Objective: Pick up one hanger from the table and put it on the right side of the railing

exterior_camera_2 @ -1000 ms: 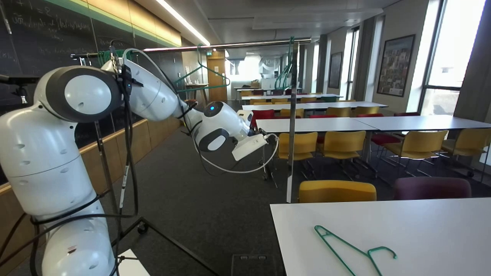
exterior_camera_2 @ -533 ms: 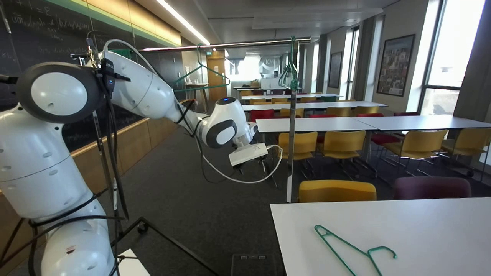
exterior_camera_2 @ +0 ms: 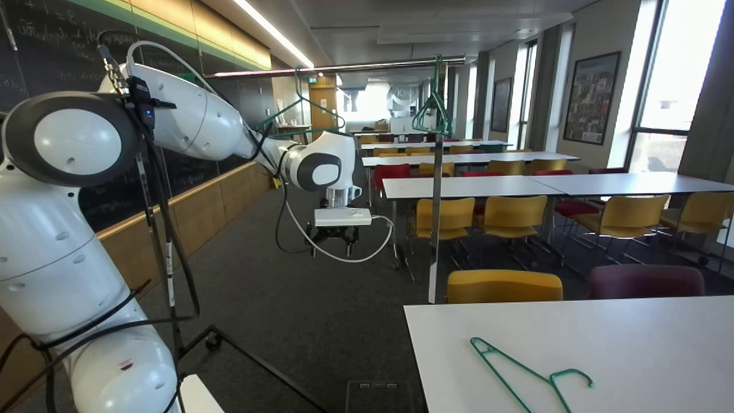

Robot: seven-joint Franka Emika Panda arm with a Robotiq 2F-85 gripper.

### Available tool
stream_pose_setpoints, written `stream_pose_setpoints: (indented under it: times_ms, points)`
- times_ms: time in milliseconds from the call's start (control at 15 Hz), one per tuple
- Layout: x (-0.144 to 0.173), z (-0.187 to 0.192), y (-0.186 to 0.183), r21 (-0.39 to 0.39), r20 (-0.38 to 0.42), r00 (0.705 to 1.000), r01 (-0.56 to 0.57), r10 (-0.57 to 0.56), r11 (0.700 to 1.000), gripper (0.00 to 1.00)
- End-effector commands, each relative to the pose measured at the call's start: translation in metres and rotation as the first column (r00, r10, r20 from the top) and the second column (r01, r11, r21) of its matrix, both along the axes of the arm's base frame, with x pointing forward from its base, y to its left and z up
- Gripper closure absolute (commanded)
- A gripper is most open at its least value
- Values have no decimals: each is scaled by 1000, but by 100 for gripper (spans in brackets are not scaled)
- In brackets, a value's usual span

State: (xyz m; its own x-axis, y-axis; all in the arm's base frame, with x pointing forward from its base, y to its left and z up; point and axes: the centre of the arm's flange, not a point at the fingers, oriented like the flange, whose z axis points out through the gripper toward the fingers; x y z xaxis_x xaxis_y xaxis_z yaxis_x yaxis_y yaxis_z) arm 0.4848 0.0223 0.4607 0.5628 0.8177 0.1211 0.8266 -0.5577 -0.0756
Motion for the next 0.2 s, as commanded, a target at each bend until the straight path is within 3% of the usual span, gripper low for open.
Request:
stream_pose_setpoints:
  times_ms: [0,133]
  points:
    - [0,-1,1,0,0,1000,-1,1,1000,0]
    - [1,-5,0,0,-7,1000,0,0,1000,0]
